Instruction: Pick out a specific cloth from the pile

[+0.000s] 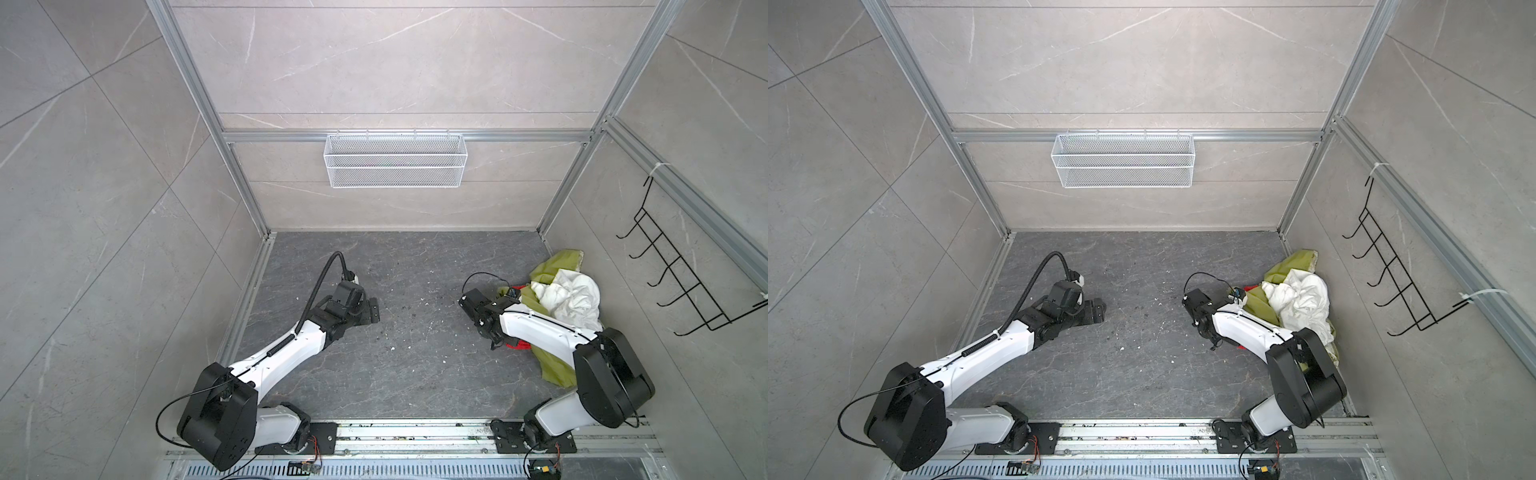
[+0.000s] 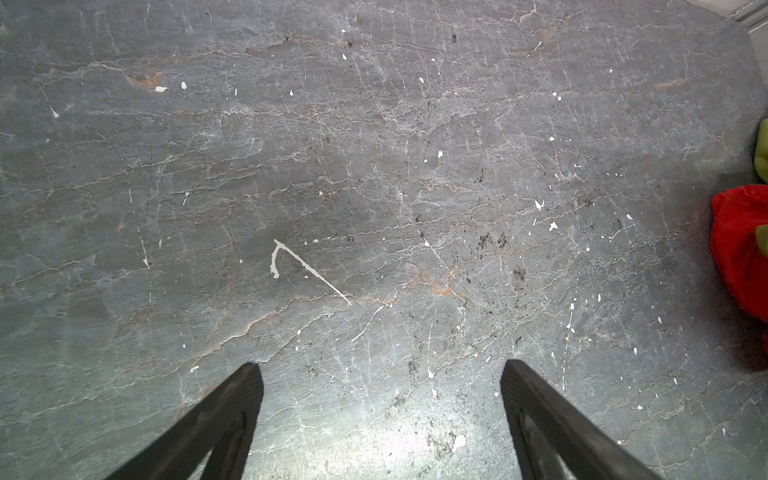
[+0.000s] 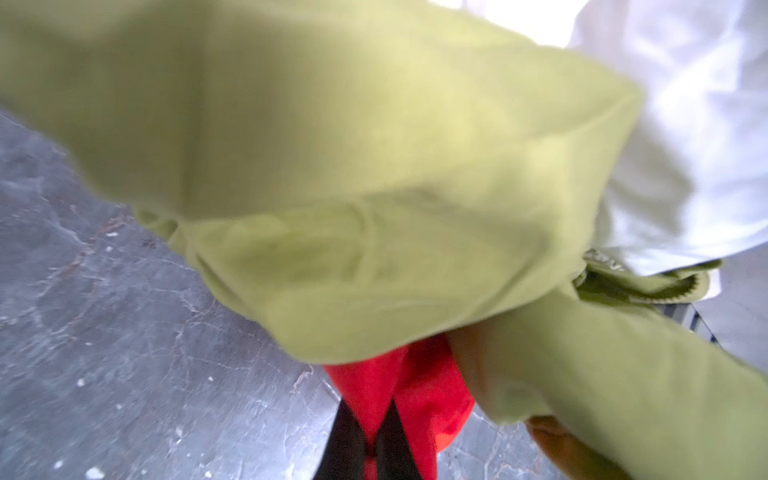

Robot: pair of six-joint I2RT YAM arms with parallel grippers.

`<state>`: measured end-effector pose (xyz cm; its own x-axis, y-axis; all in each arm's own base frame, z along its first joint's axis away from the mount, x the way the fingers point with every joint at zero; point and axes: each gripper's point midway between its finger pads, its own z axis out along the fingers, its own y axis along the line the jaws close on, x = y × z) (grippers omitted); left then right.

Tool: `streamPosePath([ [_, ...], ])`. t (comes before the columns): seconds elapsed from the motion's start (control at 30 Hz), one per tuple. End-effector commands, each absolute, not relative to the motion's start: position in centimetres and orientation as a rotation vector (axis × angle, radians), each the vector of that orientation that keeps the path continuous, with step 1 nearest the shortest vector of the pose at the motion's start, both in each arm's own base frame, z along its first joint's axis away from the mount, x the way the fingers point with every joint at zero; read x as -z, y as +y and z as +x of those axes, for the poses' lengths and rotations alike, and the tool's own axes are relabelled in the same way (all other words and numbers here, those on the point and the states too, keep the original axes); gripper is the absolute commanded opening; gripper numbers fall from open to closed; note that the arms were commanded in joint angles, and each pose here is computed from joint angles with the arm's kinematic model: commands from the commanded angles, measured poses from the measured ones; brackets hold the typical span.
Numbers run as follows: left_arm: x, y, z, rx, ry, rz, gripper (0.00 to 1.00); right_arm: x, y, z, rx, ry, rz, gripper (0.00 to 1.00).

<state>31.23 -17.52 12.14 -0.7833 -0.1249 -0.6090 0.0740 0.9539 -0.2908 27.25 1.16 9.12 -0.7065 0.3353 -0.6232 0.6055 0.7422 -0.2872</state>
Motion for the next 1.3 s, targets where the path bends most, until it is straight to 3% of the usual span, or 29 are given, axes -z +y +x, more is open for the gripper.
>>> streamPosePath([
  [0.0, -13.8, -18.0, 32.0, 0.421, 2.385, -0.051, 0.93, -11.0, 1.0, 27.2, 0.632, 2.386, 0.672, 0.00],
  [0.5, -15.3, -17.3, 31.9, 0.389, 2.365, -0.079, 0.92, -18.6, 2.1, 29.1, 0.475, 2.303, 0.533, 0.00],
  [1.27, -17.3, -18.8, 32.0, 0.484, 2.317, -0.022, 0.90, -23.7, 6.2, 30.8, 0.154, 2.278, 0.278, 0.00],
])
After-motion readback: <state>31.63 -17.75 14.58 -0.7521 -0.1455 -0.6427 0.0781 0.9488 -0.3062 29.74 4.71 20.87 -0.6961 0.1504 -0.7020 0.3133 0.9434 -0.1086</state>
